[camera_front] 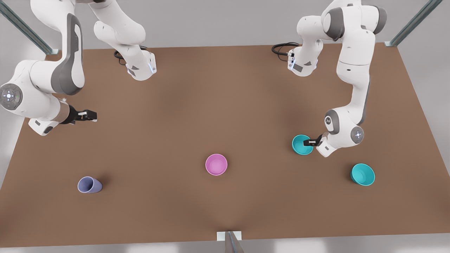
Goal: Stack the blue bowl on the pink bowl
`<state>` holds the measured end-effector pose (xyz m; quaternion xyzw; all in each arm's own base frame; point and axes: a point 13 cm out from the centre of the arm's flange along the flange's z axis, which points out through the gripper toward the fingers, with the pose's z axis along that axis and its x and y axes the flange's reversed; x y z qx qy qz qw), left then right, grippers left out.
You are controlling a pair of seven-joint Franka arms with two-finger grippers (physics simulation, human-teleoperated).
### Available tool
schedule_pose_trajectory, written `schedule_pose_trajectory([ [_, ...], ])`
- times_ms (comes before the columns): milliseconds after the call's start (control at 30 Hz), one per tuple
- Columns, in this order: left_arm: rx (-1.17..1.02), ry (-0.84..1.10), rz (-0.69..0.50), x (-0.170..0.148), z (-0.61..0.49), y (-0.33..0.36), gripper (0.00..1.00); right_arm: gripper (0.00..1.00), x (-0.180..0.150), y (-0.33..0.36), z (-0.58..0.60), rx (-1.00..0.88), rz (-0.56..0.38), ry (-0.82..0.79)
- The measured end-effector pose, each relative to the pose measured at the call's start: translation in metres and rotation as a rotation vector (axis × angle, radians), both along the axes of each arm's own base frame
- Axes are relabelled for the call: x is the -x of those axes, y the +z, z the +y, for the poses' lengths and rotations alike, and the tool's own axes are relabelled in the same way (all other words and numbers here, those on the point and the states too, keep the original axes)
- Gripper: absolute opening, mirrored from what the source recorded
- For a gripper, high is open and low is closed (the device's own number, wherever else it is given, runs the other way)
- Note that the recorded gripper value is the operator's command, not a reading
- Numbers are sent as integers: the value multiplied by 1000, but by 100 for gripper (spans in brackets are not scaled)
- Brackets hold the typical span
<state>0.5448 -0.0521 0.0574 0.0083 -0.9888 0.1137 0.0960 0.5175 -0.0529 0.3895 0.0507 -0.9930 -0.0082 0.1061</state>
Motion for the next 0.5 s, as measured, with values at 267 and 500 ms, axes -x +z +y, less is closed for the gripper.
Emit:
schedule_pose_trajectory([
  [267,10,-1,-17,-5,-1,-2,28,100,2,-5,-48,-8,3,-62],
  [500,23,-14,-92,-38,-9,48,21,100,8,-7,-83,-13,3,-108],
])
